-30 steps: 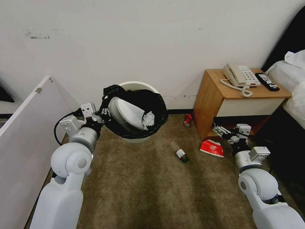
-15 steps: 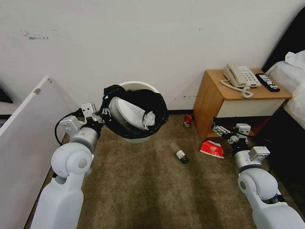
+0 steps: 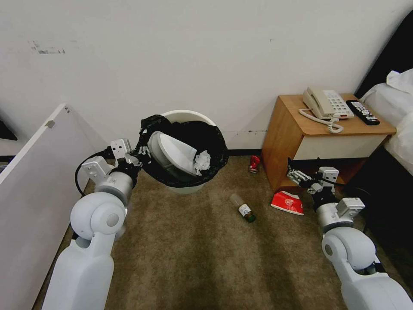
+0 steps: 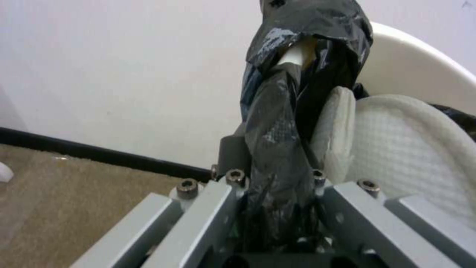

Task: Pick up the trash bin, then pick up the garbage from the floor and place it into the trash bin.

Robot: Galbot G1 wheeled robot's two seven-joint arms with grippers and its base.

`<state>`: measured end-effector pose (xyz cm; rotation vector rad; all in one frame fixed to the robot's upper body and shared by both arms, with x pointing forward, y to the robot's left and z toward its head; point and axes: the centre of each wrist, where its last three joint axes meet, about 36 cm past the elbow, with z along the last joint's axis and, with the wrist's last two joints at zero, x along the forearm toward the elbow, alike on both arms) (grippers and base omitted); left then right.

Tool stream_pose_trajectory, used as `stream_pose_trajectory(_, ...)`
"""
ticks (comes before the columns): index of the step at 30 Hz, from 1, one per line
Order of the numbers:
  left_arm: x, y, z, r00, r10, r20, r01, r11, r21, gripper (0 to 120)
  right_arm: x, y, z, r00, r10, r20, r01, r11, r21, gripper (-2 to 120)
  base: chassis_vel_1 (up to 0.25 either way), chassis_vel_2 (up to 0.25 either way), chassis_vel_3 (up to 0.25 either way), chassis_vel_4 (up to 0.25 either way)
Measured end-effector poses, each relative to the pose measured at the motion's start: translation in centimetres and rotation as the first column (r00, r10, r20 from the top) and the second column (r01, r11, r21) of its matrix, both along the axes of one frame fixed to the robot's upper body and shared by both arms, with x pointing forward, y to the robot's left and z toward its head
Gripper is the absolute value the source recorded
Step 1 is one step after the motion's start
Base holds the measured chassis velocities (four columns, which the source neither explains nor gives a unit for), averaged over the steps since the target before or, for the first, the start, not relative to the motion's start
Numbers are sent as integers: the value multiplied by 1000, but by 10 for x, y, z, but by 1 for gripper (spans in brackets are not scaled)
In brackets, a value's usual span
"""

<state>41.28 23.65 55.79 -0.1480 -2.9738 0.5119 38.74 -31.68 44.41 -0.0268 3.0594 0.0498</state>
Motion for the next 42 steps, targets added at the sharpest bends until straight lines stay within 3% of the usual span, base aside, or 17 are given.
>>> stream_pose_trajectory(33,0,-2,-1,1000,-4,-4,4,1000,3,5,0,-3,0,999,6,32,-5,1000,-21,100,-12,14,12,-16)
stream_pose_trajectory(42,1,-1,-4,1000,1,-12,-1,1000,6,5,-6,-11,-3,999,-48,-14,46,994,-96,100,0,0,0,0)
